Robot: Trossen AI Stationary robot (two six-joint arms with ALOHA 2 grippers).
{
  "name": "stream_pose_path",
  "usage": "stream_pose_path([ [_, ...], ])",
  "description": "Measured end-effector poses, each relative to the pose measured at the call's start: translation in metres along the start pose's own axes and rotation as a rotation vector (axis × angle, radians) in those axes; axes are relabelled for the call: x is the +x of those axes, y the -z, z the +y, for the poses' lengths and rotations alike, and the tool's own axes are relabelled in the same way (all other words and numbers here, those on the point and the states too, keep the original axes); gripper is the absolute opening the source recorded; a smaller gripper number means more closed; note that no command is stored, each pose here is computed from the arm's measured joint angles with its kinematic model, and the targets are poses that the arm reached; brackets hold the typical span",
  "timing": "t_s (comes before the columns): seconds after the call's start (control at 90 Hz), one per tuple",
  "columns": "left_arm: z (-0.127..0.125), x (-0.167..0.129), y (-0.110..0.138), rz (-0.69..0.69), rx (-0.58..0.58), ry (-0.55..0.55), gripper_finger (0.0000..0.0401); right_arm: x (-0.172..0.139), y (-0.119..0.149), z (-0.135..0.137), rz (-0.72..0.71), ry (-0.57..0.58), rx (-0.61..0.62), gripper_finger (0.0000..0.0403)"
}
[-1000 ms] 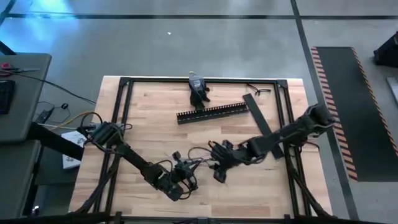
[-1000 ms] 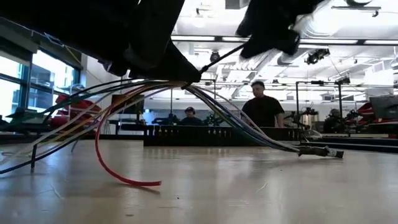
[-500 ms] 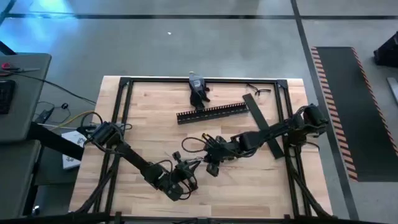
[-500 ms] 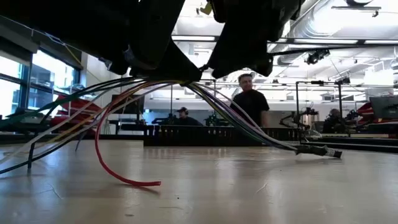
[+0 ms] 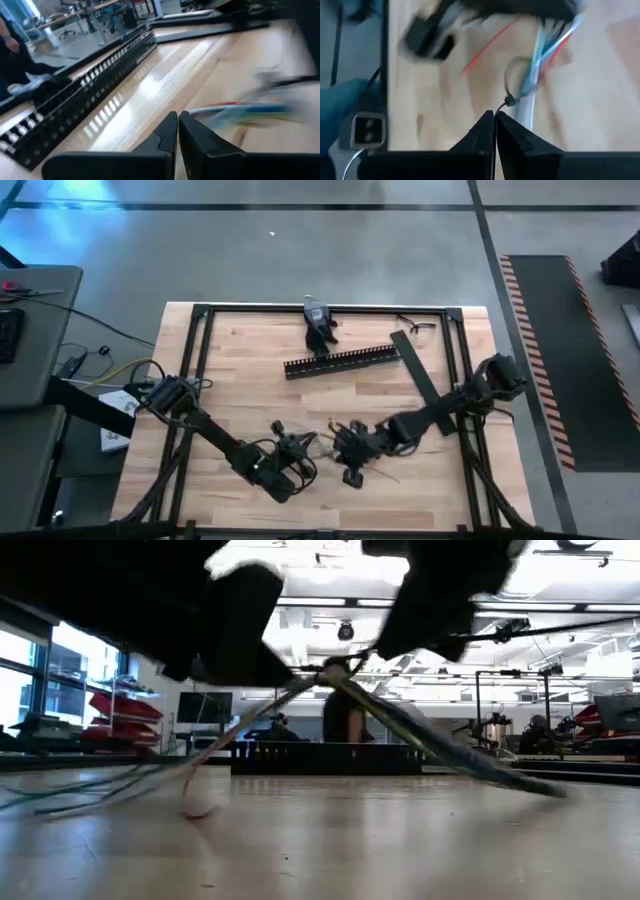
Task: Ziptie cables
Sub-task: Wrap the colored loose cables with the black zip tie
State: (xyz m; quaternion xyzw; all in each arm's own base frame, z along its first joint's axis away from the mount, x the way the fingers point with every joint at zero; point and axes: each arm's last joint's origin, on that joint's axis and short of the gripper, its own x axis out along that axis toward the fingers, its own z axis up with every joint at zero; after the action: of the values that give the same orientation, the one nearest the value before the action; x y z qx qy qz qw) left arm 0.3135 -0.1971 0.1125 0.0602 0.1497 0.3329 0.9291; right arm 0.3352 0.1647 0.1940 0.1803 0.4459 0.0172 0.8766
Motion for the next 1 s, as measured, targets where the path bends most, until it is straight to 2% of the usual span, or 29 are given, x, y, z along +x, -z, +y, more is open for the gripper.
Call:
stream_pose_path([
  [0.178, -0.006, -0.005, -0.004, 0.018, 0.006, 0.06, 0.0, -0.001, 0.006, 0.005, -0.03, 0.058, 0.02, 0.0],
  [0.311, -0.008, -0.013, -0.025, 0.03, 0.019, 0.149, 0.0001, 0.002, 0.001, -0.003, -0.053, 0.105, 0.011, 0.0],
  [0.444, -0.002, -0.021, -0.049, 0.022, 0.015, 0.201, 0.0001, 0.005, -0.004, -0.014, -0.07, 0.172, -0.043, 0.0],
  [0.544, 0.0, -0.023, -0.063, 0.025, -0.044, 0.26, 0.0001, 0.005, -0.01, -0.023, -0.1, 0.239, -0.107, 0.0],
  [0.633, -0.001, -0.02, -0.065, 0.043, -0.1, 0.3, 0.0001, 0.005, -0.017, -0.032, -0.116, 0.308, -0.195, 0.0],
  [0.722, -0.002, -0.013, -0.058, 0.069, -0.131, 0.29, 0.0001, 0.005, -0.027, -0.043, -0.136, 0.358, -0.28, 0.0],
  [0.844, -0.001, -0.002, -0.05, 0.068, -0.229, 0.203, 0.0001, 0.004, -0.035, -0.047, -0.156, 0.383, -0.409, 0.0],
  [1.0, 0.001, 0.017, -0.037, 0.117, -0.301, 0.151, 0.0008, 0.005, -0.034, -0.046, -0.147, 0.376, -0.459, 0.0],
])
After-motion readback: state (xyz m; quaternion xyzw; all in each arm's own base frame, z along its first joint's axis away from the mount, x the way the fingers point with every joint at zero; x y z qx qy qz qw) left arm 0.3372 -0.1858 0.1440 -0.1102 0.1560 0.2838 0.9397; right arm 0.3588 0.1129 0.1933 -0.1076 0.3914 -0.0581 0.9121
